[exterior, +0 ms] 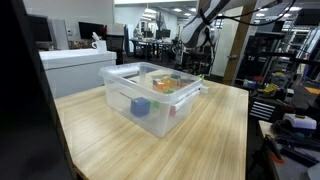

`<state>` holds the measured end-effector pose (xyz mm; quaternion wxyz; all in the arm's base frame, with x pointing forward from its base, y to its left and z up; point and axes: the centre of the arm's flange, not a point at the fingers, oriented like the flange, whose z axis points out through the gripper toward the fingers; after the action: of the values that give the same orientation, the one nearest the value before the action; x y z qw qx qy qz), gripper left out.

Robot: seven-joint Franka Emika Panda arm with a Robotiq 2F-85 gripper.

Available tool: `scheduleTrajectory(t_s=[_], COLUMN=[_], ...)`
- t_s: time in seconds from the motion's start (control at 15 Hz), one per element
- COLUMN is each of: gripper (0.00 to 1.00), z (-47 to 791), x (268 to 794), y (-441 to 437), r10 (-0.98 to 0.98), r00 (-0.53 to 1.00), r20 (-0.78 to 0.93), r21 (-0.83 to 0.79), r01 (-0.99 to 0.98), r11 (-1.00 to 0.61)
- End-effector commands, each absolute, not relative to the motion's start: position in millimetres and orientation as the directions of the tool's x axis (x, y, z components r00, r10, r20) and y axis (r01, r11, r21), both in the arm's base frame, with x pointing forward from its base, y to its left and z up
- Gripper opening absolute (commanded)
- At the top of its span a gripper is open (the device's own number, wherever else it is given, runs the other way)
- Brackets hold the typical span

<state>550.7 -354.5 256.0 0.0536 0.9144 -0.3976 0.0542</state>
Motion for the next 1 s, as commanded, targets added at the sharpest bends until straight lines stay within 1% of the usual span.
scheduleTrajectory(t_s=[0.0,0.67,0.73,0.8,0.93], gripper=[1.00,1.00,0.75,0.74,0.60], z=[261,246,246,245,244], x=[565,563,563,563,563], y=[-353,-353,-352,-352,-352], r10=[-0.731,-0.731,-0.731,-0.729,-0.727], r00=[0.665,0.669,0.669,0.672,0.674], r20=[0.153,0.135,0.134,0.132,0.130], r21=[0.027,0.042,0.042,0.044,0.045], r01=[-0.742,-0.741,-0.741,-0.738,-0.737], r11=[-0.670,-0.670,-0.671,-0.673,-0.674])
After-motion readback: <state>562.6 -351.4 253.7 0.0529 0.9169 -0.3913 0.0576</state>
